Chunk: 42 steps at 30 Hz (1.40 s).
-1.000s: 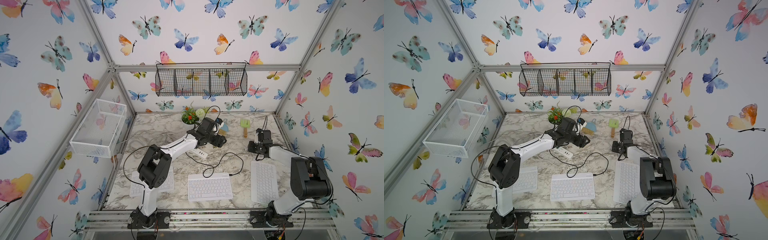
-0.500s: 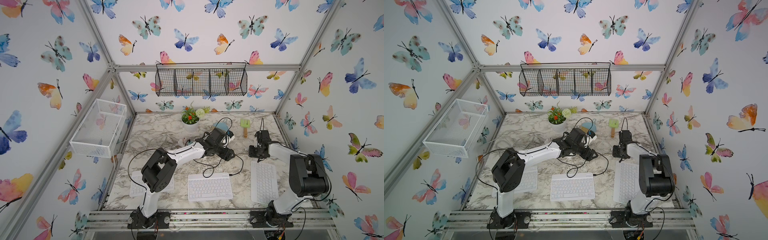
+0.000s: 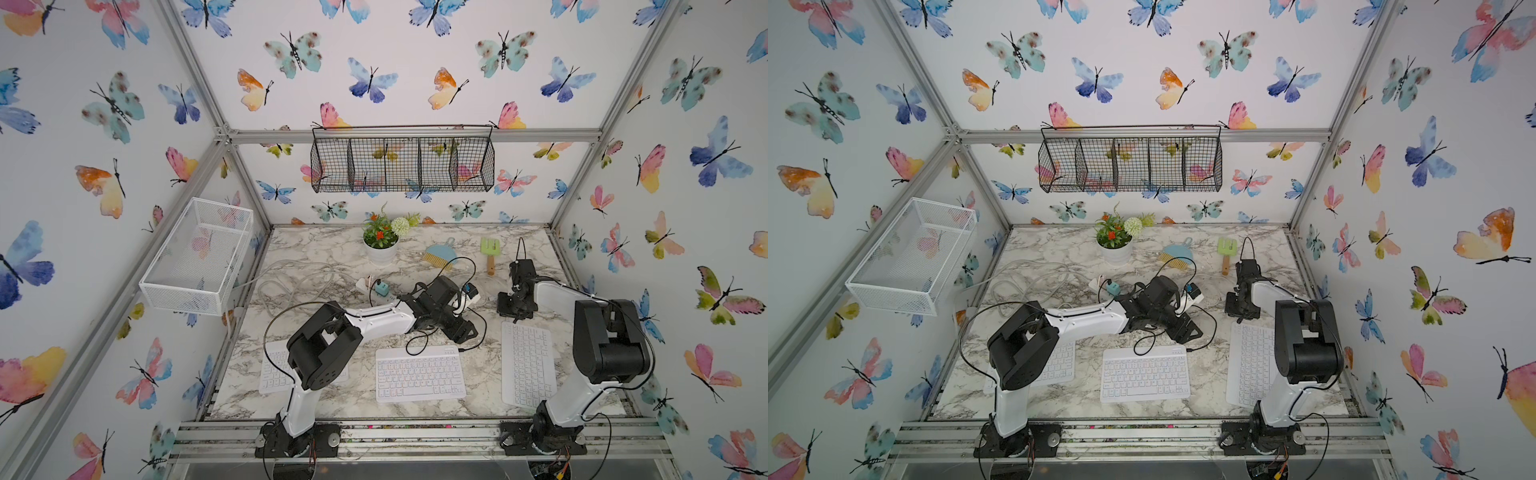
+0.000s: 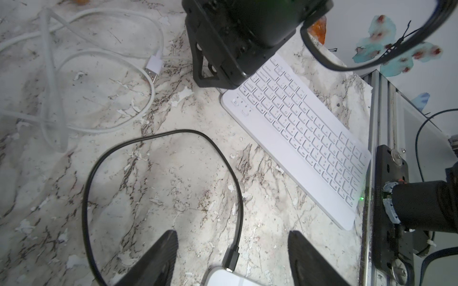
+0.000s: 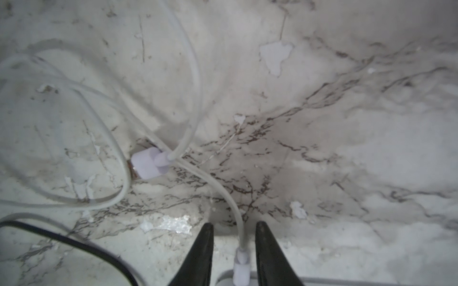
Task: Unplug the wireless keyboard
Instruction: Remove the power cord from the keyboard.
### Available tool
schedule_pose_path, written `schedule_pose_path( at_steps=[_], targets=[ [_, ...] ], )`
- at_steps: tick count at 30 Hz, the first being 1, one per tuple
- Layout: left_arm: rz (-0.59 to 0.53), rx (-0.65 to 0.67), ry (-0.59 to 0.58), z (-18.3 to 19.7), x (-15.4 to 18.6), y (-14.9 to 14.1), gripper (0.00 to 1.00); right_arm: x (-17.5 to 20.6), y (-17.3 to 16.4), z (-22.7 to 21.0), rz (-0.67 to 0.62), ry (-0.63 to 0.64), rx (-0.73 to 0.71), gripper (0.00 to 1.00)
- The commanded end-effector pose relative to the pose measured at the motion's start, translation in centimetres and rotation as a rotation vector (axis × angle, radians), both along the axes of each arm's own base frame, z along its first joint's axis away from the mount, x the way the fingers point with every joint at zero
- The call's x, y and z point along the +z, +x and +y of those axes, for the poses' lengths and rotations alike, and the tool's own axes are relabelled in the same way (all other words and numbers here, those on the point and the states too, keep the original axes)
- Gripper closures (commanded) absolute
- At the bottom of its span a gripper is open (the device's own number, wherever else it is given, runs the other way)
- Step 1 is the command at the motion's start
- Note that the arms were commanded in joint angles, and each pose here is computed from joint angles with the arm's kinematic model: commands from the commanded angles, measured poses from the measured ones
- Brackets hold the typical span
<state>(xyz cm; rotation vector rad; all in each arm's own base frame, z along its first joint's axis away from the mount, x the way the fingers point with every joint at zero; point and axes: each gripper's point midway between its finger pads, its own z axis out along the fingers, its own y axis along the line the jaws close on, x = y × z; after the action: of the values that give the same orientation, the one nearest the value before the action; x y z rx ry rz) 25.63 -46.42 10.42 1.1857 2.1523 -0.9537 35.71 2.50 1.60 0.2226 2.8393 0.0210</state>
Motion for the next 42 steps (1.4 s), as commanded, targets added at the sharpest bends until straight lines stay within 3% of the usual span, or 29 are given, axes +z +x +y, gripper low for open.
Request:
schedule_pose_path(
  at_steps=[1,10,17,24,31,33,37,42],
  targets=[
    [-0.052,-0.024,-0.042,-0.5,1.8,0.3,0.27,-1.5,-1.9,-0.6,0.102,-0.023,-0.03,0.7],
    [-0.052,-0.03,-0.015,-0.4,0.9,0.3,0.28,-2.3,-1.4,-0.9,0.104,-0.039,-0.035,0.92],
    [-0.049,-0.045,-0.002,-0.5,0.1,0.4,0.28,-1.6,0.1,-0.1,0.048,0.003,-0.026,0.99],
    [-0.093,-0.132,-0.013,-0.8,0.1,-0.4,0.29,-1.6,2.5,0.2,0.031,0.007,-0.005,0.99],
    [-0.239,-0.26,-0.035,-1.5,0.3,-1.1,0.29,-1.8,5.2,1.6,0.028,0.065,0.023,0.99],
    [-0.307,-0.333,-0.045,-1.7,0.5,-1.9,0.29,-1.6,5.5,1.9,0.032,0.079,0.046,0.95],
    [-0.379,-0.396,-0.048,-2.8,0.3,-2.1,0.28,-0.4,5.4,2.1,0.011,0.08,0.074,0.77],
    [-0.413,-0.536,-0.079,-5.0,-0.4,-3.9,0.3,0.1,4.6,2.0,0.017,0.073,0.083,0.73]
  ],
)
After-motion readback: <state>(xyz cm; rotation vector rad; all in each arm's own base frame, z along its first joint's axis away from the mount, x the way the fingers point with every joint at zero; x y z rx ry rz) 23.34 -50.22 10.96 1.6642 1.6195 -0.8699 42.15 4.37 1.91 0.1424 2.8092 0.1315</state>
